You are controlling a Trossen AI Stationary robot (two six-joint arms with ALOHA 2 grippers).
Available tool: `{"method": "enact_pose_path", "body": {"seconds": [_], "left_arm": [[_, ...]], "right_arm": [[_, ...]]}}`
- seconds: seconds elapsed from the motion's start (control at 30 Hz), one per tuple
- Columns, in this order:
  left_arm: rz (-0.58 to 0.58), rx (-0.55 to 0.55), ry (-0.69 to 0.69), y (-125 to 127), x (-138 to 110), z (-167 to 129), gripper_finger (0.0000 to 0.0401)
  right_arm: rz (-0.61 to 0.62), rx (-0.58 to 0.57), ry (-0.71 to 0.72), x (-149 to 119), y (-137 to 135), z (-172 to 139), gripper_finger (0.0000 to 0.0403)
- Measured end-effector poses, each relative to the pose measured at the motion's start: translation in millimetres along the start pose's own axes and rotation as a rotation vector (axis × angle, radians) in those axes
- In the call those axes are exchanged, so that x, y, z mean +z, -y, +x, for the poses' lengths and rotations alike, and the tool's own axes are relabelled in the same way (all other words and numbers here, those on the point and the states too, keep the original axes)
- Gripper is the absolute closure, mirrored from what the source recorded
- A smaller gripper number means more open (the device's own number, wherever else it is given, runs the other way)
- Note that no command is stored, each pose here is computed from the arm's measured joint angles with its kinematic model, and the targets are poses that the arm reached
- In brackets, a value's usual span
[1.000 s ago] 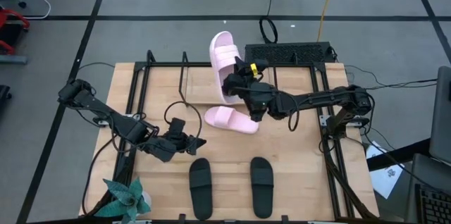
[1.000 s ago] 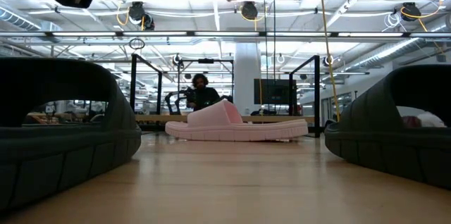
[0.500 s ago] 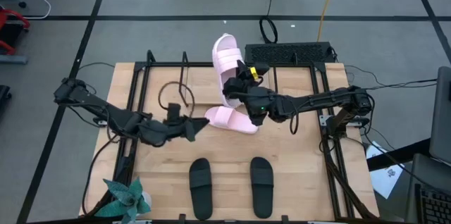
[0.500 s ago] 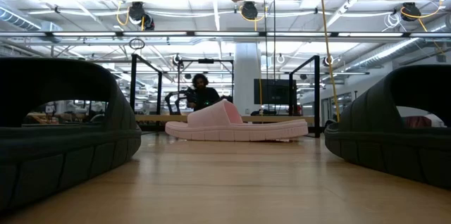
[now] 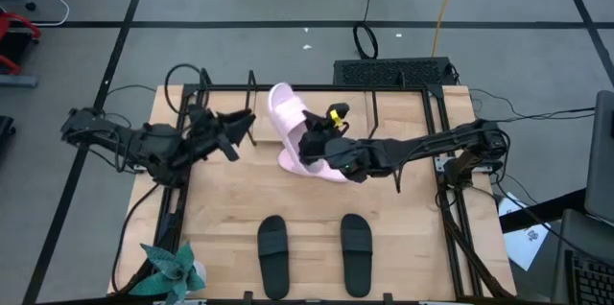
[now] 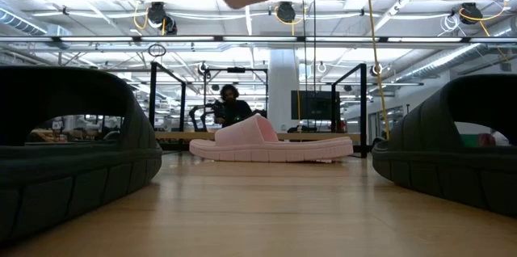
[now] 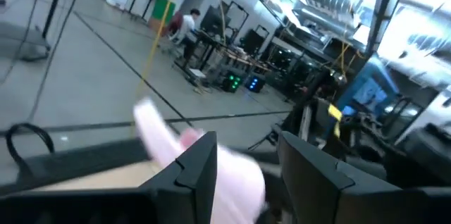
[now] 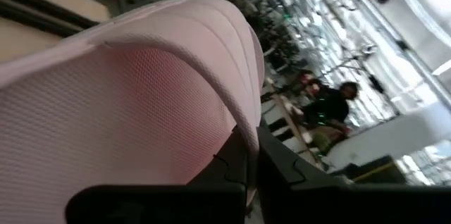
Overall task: Pick and place slides into the shelf
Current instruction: Put the bottom pink slide on the shelf
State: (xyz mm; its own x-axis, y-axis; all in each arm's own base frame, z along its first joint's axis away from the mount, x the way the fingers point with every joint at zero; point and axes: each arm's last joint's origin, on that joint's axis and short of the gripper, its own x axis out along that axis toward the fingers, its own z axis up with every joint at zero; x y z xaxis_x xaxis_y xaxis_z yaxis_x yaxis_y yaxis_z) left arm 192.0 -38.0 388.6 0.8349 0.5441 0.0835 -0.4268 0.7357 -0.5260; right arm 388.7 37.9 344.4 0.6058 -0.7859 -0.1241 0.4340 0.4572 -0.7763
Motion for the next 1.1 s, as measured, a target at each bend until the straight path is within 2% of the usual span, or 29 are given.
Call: {"method": "enact_pose_path", "body": {"seconds": [0.1,0.23,0.37,0.5,0.77,0.87,0.93,1.1], "left_arm": [[0.011,-0.036,-0.002,-6,6,5,0.0254],[-0.032,-0.136,-0.051,-14,12,12,0.0254],[-0.116,-0.177,-0.198,-28,9,19,0.0254],[-0.154,-0.144,-0.373,-38,12,24,0.0254],[0.065,-0.043,-0.526,-21,61,31,0.0254],[0.1,0.028,-0.61,-17,69,41,0.0254],[0.048,0.056,-0.69,-18,67,51,0.0254],[-0.125,0.02,-0.854,-24,57,79,0.0254]], "right_arm": [[-0.043,0.05,0.003,-3,-10,3,0.0403],[-0.056,0.084,0.023,-2,-19,3,0.0403],[-0.082,0.108,0.031,-2,-24,0,0.0403],[-0.089,0.142,0.049,-2,-25,0,0.0403],[-0.113,0.209,0.031,-8,-29,-1,0.0403],[-0.102,0.211,0.04,-7,-29,-1,0.0403],[-0.11,0.211,0.04,-7,-29,-1,0.0403],[-0.12,0.21,0.041,-7,-29,-1,0.0403]]}}
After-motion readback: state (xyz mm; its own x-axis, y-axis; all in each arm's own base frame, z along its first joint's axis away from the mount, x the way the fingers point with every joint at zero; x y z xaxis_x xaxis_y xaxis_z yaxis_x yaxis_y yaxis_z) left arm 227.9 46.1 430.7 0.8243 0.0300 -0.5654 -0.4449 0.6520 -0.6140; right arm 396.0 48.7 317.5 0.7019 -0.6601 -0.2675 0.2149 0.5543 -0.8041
